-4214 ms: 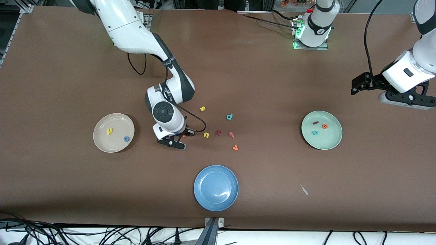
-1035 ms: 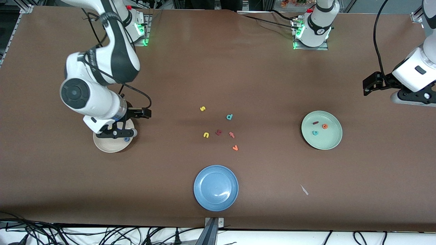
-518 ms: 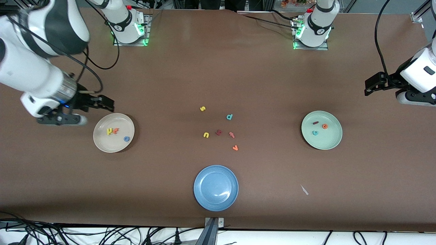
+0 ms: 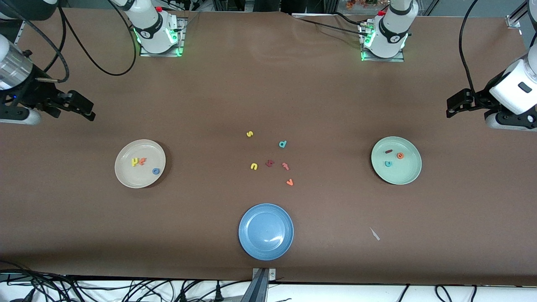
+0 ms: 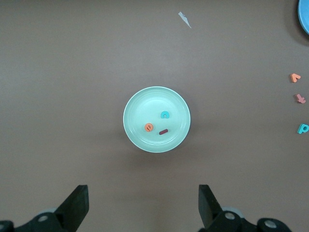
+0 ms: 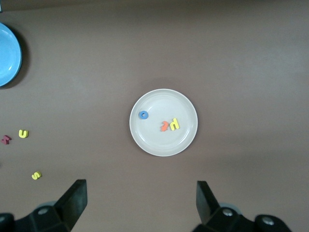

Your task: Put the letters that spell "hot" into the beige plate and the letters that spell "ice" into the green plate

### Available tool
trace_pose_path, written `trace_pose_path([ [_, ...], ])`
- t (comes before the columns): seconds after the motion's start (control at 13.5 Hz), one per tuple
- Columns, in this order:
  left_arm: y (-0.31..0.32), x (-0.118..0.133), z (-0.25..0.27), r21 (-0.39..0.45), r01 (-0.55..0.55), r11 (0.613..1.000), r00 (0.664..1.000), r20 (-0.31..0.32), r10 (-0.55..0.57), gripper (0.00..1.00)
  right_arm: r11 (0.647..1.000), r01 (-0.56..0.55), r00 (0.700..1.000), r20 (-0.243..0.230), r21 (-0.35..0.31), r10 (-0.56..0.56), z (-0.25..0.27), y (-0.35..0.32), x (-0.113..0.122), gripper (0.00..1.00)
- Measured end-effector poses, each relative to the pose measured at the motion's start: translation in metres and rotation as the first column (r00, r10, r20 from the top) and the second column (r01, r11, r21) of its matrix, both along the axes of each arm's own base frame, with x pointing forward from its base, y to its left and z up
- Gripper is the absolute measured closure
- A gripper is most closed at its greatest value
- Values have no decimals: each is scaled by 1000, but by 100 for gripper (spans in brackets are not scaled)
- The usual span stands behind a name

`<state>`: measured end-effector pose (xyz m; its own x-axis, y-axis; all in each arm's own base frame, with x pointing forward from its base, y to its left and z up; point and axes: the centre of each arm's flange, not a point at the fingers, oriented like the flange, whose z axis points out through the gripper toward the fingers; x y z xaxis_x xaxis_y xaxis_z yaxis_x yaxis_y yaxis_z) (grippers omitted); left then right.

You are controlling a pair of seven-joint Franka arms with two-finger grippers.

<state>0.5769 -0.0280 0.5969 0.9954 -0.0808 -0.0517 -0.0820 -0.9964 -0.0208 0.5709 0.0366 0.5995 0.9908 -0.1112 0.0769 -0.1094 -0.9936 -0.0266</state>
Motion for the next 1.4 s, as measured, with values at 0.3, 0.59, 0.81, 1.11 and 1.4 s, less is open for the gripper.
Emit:
trace_pose_path([
  [0.3, -26, -6, 10, 0, 1, 1000, 1000, 19, -1, 0, 1000, 28, 1000, -6, 2, -28, 20, -18, -16, 0],
  [0.59, -26, -13, 16, -11, -5, 1000, 999, 50, 6, 0, 999, -46, 999, -22, -4, 46, 22, -26, -22, 0],
  [0.81, -23, -26, 13, -32, -17, 999, 997, 74, 19, 0, 997, -79, 996, -27, -5, 79, 19, -25, -22, 0],
  [1.11, -27, -36, 11, -27, -9, 1000, 1000, 27, 10, 0, 996, -87, 995, -40, -5, 86, 13, -25, -22, 0],
  [1.4, -24, -37, 11, -17, -11, 1000, 1000, 15, 12, 0, 995, -96, 994, -61, -10, 95, 2, -26, -18, 0],
])
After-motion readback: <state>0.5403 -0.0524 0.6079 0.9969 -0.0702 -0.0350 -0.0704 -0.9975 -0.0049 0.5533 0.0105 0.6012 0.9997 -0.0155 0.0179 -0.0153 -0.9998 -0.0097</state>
